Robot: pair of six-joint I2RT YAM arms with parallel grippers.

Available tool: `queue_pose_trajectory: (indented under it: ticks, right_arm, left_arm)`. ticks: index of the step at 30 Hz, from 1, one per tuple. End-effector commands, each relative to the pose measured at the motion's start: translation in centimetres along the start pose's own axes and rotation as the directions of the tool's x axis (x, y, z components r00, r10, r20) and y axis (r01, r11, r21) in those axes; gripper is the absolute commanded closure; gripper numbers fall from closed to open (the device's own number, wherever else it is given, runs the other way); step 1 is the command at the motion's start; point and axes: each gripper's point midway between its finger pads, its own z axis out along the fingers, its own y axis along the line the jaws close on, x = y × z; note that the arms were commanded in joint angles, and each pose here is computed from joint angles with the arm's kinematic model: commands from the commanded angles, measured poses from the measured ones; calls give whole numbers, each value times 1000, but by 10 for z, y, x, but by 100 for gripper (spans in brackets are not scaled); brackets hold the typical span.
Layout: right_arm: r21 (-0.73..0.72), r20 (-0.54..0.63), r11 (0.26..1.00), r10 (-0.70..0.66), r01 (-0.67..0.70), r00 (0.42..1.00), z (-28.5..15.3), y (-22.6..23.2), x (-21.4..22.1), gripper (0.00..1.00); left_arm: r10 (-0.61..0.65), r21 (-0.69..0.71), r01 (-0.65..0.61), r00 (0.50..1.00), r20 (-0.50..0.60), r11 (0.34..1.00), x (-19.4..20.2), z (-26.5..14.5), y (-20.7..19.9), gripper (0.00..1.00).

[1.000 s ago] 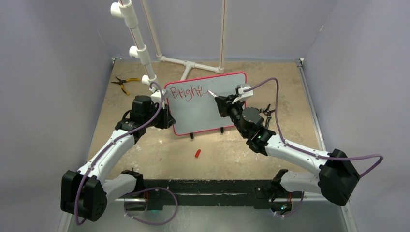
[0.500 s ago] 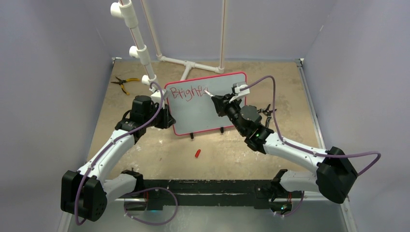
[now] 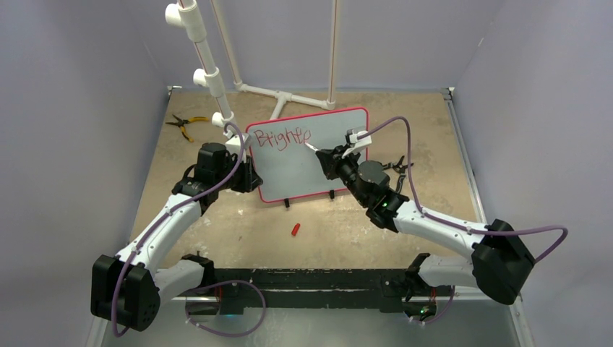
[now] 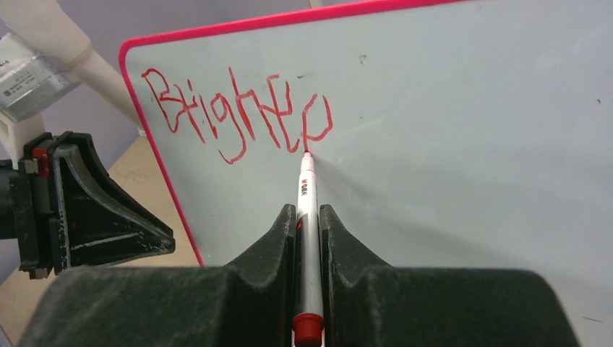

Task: Write a sentence on the whiteboard

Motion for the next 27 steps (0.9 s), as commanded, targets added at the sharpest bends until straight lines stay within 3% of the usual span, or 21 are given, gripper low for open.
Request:
queue_pose_trajectory:
  ticks: [1,7,27]
  right_arm:
    - [25,-17,1000,6,-5,1000,-5,-7,4,100]
    - [68,-15,998,12,-11,1000,-8,-14,0,100]
    - [76,158,997,-8,-4,987,-7,-6,-64,100]
  left_arm:
    - [7,10,-8,999,34,1000,-9,0,-2,80]
    - [7,11,-8,999,34,1000,-9,0,-2,80]
    - [6,9,-6,999,32,1000,-9,0,-1,80]
